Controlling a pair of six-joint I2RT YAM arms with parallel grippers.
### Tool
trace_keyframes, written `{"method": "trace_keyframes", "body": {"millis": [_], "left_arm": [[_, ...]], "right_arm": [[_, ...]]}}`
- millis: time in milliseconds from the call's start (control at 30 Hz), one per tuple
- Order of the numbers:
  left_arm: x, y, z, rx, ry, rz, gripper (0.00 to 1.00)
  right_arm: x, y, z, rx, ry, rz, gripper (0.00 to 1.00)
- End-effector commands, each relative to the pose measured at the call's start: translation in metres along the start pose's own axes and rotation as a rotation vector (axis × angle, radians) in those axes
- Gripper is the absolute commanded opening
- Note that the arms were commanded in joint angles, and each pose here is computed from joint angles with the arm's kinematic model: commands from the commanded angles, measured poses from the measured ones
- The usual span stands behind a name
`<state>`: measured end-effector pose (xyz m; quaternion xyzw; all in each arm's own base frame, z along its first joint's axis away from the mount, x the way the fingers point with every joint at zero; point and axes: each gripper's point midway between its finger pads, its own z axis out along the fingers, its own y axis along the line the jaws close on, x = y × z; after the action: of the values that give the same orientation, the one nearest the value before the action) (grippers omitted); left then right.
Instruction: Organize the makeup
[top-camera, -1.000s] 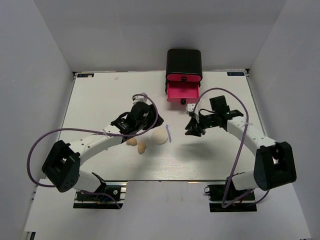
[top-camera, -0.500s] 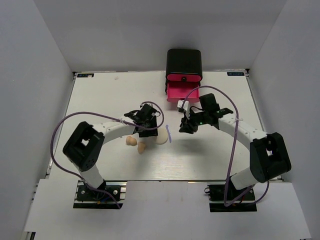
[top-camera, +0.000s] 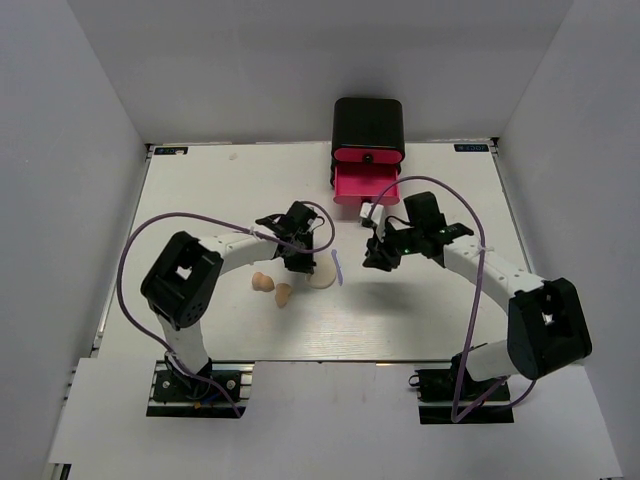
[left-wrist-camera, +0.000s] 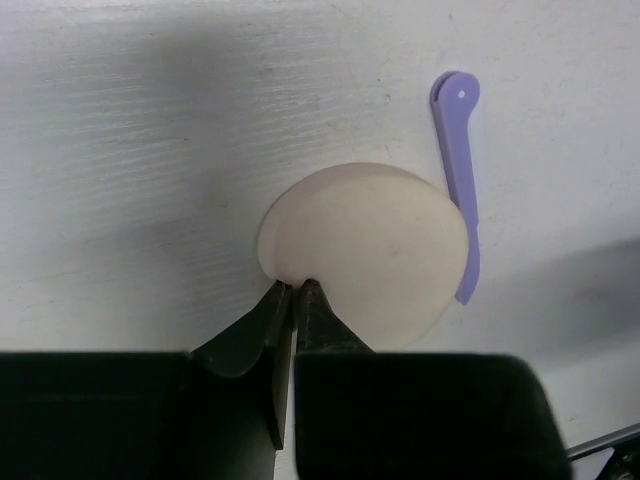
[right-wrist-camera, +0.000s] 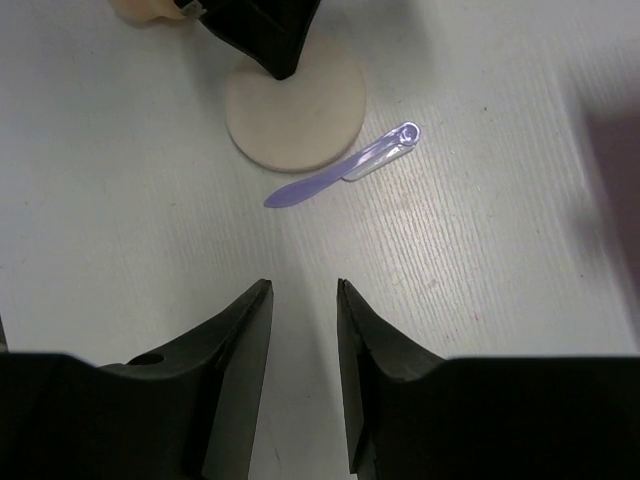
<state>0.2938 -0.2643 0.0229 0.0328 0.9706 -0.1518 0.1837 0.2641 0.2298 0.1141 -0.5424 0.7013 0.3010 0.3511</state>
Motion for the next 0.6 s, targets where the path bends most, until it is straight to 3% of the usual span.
{"method": "trace_keyframes", "body": {"millis": [0, 167, 267, 467, 567], "left_arm": [[-0.018, -0.013, -0.029, 0.040, -0.046, 0.029, 0.13], [-0.076, -0.041, -0.096, 0.109, -0.270, 0.074, 0.12], [-0.114, -0.062, -0.119, 0.178, -0.395, 0.089, 0.11], [-0.175, -0.118, -0.123, 0.340, -0.525, 0.108, 0.10], [-0.193, -0.134, -0.101, 0.375, -0.538, 0.097, 0.10]], "right_arm": [[-0.011, -0.005, -0.013, 0.048, -0.025, -0.016, 0.38], [-0.009, -0.016, -0.034, 0.172, -0.044, 0.011, 0.37], [-0.004, -0.039, -0.056, 0.373, -0.068, 0.049, 0.33], [0.008, -0.062, -0.086, 0.595, -0.100, 0.098, 0.28], [0.016, -0.069, -0.097, 0.663, -0.103, 0.141, 0.28]]}}
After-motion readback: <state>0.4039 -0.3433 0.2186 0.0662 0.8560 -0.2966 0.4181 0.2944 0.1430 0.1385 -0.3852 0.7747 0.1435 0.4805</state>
